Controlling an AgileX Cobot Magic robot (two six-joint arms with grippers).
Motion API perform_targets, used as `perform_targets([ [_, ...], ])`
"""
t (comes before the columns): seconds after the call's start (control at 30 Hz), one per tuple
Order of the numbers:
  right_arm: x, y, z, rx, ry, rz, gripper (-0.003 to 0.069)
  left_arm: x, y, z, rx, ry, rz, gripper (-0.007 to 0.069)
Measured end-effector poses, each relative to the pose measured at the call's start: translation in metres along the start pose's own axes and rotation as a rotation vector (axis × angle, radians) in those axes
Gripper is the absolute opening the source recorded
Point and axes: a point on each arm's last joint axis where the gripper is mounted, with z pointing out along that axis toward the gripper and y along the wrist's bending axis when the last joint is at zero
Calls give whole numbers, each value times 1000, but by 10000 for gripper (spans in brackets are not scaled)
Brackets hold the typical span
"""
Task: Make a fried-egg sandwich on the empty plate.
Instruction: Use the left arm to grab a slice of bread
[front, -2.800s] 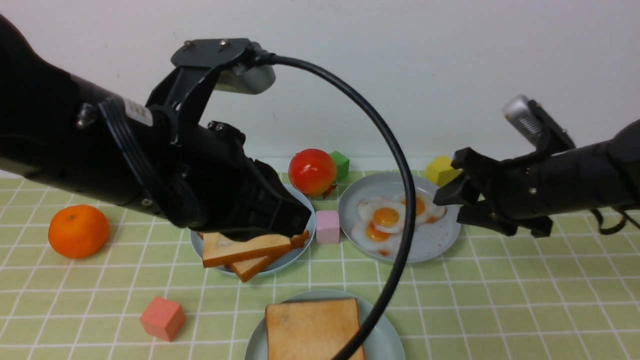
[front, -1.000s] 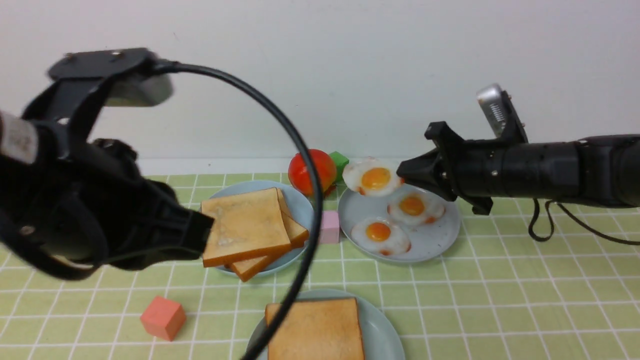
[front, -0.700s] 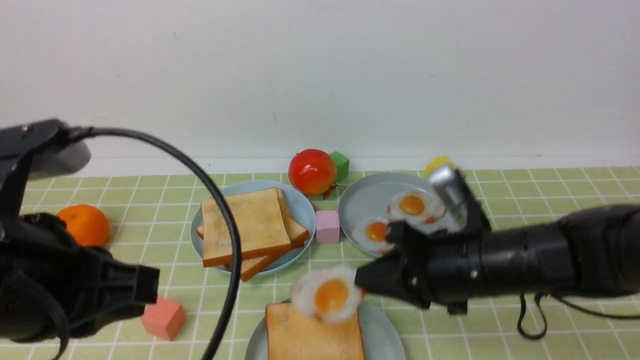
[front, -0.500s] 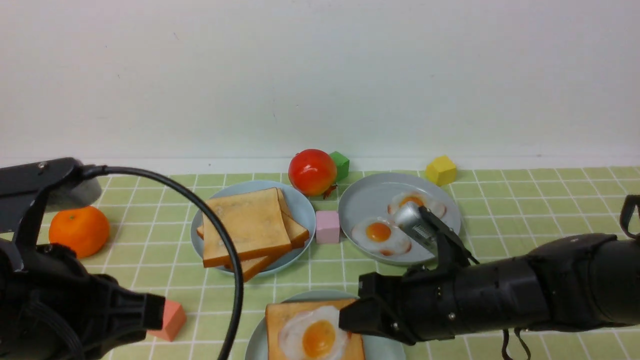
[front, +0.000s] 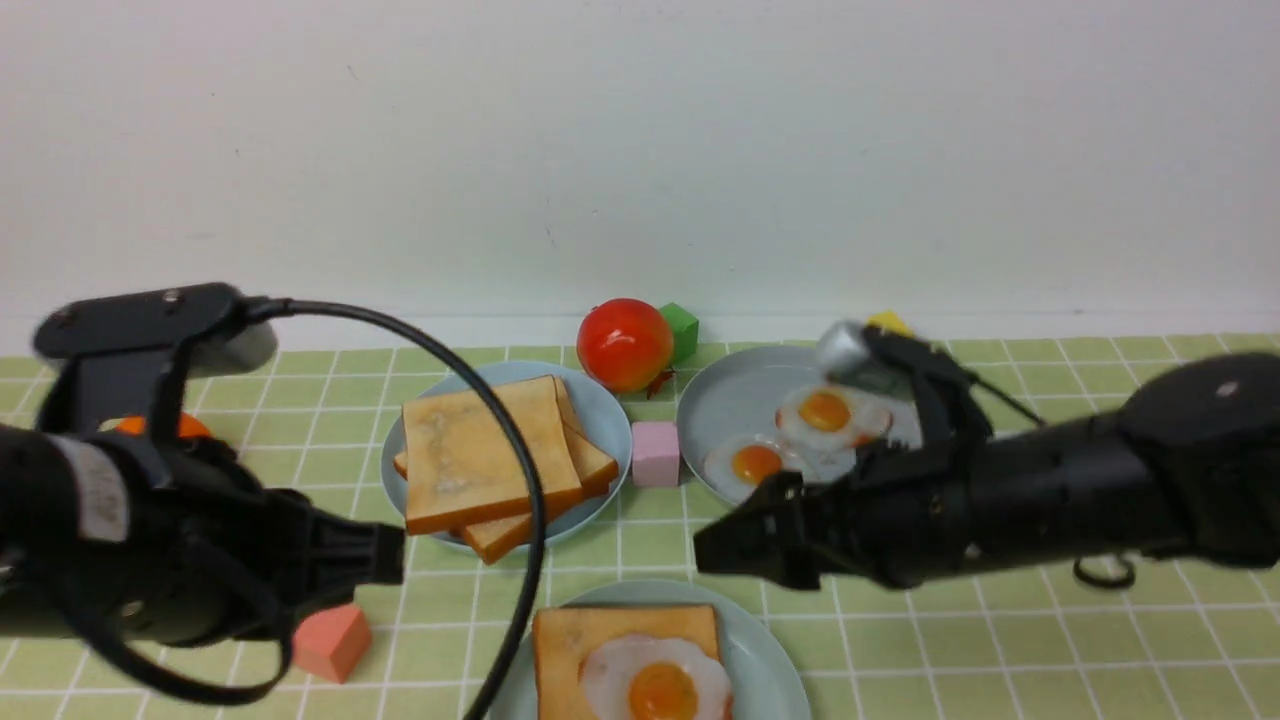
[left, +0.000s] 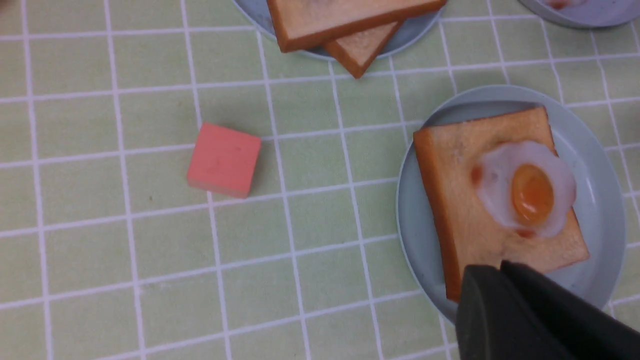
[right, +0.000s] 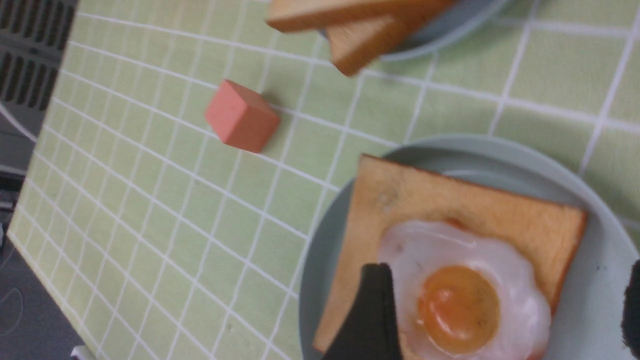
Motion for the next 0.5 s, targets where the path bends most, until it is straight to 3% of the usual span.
perform_targets([
  [0.1,-25,26,-40,45,51,-132,657,-5,-3,37,-36,69,-18,38],
  [0.17,-36,37,-68,171,108,-222,638,-12,-3,56,-64,127,-37,39],
  [0.33,-39,49,-130,461,37,-238,542,-43,12,84,-51,206,-164,40],
  [0.4,-28,58,-153,492,-29,-248,472,-58,26,92,-24,207,-266,51],
  [0.5,-9,67,-167,456,-75,-280,327,-74,45,98,1,195,-353,84],
])
